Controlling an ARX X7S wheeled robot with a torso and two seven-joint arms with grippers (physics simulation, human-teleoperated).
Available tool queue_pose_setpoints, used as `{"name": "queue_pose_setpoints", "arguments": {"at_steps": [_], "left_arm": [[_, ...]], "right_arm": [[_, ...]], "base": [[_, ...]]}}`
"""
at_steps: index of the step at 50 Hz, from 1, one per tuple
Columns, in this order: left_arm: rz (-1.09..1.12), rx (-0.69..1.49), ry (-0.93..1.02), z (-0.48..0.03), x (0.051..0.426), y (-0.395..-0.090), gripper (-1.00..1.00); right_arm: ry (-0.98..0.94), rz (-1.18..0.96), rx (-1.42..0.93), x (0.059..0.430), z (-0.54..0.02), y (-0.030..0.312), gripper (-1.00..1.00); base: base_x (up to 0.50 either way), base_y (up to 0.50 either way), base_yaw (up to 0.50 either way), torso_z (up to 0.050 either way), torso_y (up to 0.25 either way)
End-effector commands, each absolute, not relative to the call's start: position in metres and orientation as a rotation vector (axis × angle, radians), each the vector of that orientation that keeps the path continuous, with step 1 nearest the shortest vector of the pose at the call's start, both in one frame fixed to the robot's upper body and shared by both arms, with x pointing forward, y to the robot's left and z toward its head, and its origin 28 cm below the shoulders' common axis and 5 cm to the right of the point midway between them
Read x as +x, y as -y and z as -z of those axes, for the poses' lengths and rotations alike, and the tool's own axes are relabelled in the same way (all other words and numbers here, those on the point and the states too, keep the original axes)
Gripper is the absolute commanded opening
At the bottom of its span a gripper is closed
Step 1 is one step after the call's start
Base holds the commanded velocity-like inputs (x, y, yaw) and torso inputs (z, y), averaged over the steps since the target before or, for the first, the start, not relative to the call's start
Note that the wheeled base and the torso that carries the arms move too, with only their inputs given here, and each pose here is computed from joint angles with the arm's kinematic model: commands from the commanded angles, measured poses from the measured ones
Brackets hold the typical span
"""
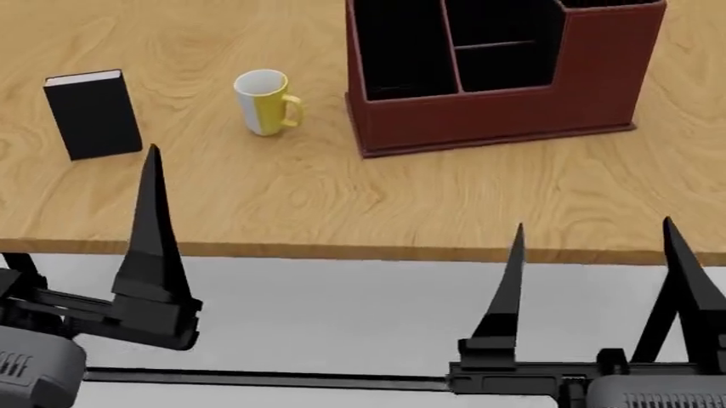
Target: Pick up the book and place it in the back compartment of the caddy.
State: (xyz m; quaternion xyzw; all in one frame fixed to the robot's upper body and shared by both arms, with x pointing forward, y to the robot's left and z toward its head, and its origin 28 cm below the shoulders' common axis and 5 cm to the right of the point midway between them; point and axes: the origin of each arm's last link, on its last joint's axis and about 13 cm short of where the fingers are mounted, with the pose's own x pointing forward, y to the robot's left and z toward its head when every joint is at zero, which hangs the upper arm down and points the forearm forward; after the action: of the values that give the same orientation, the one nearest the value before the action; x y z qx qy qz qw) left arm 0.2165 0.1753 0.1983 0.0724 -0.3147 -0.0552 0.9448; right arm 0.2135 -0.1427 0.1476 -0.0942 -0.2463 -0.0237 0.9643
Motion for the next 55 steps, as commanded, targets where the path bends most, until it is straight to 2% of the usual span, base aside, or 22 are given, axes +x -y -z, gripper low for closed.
{"name": "queue_pose_setpoints", "arguments": {"at_steps": [1, 21, 36, 55], "left_arm": [[0.084, 0.148, 0.648, -0.2023, 0.2204, -0.1789, 1.0], [0.072, 0.184, 0.66, -0.2026, 0.2194, -0.178, 1.0], [0.073, 0.231, 0.676, -0.2061, 0.2165, -0.1763, 1.0], [0.082, 0.248, 0.676, -0.204, 0.2173, -0.1746, 1.0]], "right_arm": [[0.484, 0.081, -0.255, 0.2129, -0.1459, 0.1523, 1.0], [0.476, 0.12, -0.271, 0.2133, -0.15, 0.1508, 1.0], [0.501, 0.073, -0.257, 0.211, -0.1531, 0.1486, 1.0], [0.501, 0.065, -0.254, 0.2115, -0.1526, 0.1499, 1.0]], "base": [[0.5, 0.0, 0.0, 0.0, 0.0], [0.5, 0.0, 0.0, 0.0, 0.001], [0.5, -0.01, 0.0, 0.0, 0.001], [0.5, -0.18, 0.0, 0.0, 0.001]]}}
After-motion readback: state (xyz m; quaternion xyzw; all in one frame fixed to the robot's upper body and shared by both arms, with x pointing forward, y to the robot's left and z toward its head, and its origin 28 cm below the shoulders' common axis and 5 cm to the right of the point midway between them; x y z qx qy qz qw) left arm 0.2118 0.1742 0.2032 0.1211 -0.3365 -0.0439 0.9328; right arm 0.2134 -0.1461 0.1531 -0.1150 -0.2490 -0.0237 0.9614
